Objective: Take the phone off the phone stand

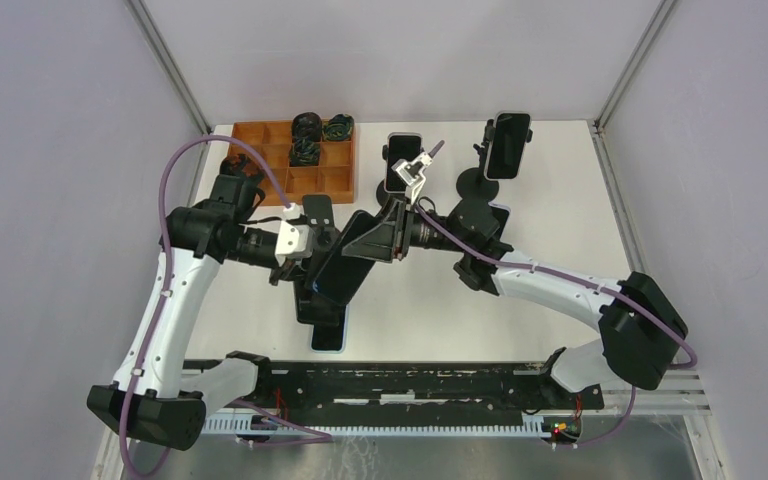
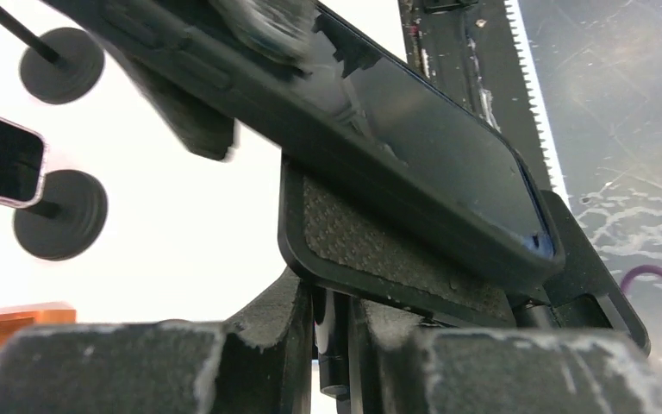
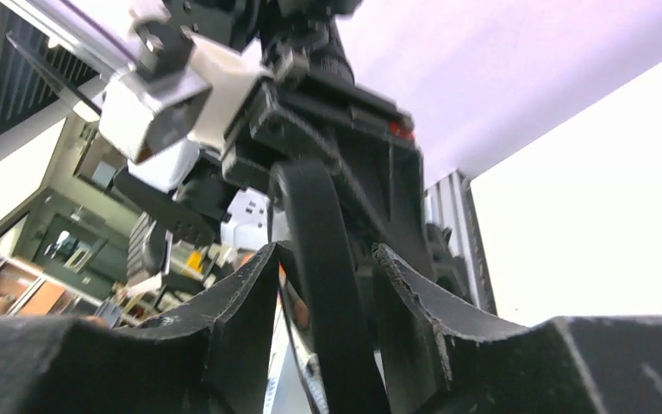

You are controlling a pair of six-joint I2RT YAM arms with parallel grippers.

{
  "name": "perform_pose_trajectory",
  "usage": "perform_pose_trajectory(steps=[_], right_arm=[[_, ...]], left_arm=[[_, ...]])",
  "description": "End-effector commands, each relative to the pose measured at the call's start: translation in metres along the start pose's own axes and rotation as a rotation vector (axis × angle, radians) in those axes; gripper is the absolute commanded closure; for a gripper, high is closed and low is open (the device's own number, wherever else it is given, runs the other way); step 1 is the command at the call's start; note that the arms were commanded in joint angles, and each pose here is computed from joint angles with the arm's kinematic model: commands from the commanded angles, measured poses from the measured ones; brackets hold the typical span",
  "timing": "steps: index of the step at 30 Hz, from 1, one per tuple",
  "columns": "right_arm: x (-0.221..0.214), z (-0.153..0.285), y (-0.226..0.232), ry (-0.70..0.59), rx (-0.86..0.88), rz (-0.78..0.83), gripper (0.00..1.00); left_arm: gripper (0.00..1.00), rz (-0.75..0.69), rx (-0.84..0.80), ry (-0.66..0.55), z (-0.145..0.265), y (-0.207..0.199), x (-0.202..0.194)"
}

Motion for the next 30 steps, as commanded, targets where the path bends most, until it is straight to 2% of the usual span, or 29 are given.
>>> perform_pose_trajectory(steps=[1, 5, 9, 15, 19, 23, 28, 30], right_arm=[[0.039, 0.003, 0.008, -0.169, -0.020, 0.097, 0.54], [0.040, 0.005, 0.013, -0.178, 0.002, 0.085, 0.77], [0.045, 0.009, 0.021, -0.184, 0.007, 0.092, 0.88], [0.074, 0.032, 0.046, -0.230, 0.039, 0.142, 0.93], [0.082, 0.054, 0.066, -0.250, 0.048, 0.231, 0.93], [0.054, 0.069, 0.034, -0.135, -0.130, 0.232, 0.98], [-0.008, 0.088, -0.030, 0.027, -0.297, 0.083, 1.00], [-0.033, 0.094, -0.054, 0.052, -0.339, 0.018, 1.00]], left_arm=[[0.98, 0.091, -0.064, -0.113, -0.001, -0.026, 0.022], [0.98, 0.092, -0.062, -0.103, -0.001, -0.023, 0.021], [0.98, 0.097, -0.062, -0.080, -0.003, -0.020, 0.014], [0.98, 0.085, -0.057, -0.037, -0.004, -0.015, 0.003], [0.98, 0.054, -0.043, 0.007, -0.002, -0.010, -0.003], [0.98, 0.016, -0.009, 0.036, 0.003, 0.001, 0.002], [0.98, -0.026, 0.027, 0.023, 0.007, 0.008, 0.014], [0.98, -0.032, 0.035, 0.008, 0.008, 0.008, 0.019]])
Point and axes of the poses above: each gripper's point midway between its finger pads, its own z axis back along the fingers, its own y axis along the line the jaws close on, x = y × z, the point moved 2 cm from there along z, back along the fingers, and after that the axes turned 6 degrees about z, right-handed, at the moved point
